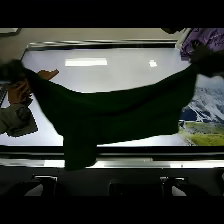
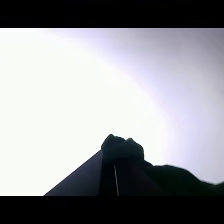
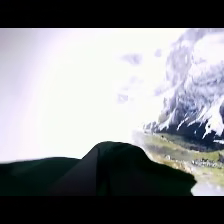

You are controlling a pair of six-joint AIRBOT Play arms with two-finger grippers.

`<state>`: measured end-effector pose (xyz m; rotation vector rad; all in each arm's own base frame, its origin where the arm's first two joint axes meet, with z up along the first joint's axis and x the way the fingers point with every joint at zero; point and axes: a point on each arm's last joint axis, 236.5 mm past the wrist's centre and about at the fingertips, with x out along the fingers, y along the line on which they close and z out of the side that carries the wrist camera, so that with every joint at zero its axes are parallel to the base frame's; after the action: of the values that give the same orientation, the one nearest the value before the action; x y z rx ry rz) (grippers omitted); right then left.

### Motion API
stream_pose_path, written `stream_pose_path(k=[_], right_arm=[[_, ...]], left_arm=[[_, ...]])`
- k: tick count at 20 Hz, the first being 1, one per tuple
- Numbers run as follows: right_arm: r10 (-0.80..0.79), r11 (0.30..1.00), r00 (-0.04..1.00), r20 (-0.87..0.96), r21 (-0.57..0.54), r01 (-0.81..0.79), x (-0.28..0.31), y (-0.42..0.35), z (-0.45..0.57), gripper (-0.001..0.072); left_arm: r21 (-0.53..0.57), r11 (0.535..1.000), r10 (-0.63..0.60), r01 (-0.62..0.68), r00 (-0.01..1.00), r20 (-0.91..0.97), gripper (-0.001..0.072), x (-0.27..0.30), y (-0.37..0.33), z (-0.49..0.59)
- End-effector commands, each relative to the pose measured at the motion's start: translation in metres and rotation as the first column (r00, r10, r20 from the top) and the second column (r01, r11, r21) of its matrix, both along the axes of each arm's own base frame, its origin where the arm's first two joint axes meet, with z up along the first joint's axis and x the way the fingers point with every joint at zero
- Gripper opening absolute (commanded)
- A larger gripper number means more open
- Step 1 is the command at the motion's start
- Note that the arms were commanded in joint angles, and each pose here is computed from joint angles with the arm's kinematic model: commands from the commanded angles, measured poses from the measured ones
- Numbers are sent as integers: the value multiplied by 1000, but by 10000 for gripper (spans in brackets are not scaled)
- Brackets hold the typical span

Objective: Fold the clothes and pants, and hang the long-sleeved shirts on hangers.

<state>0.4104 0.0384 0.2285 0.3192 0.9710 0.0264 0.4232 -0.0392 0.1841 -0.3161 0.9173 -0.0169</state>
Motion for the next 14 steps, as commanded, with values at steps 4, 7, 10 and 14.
stream_pose_path(k=[4,7,10,14], right_arm=[[-14,996,929,-371,75,45,100,15,-250,34],[-22,992,921,-388,109,69,115,21,-294,44],[40,995,932,-361,95,-6,113,17,-283,339],[59,996,960,-274,80,-38,98,-39,-215,444]], left_arm=[[-127,990,2,-53,926,-378,15,49,-26,-221],[-178,980,6,-87,911,-413,15,56,-37,-254],[-176,982,-5,-71,918,-397,298,57,-33,-246],[-136,990,-13,-40,931,-364,676,38,7,-200]])
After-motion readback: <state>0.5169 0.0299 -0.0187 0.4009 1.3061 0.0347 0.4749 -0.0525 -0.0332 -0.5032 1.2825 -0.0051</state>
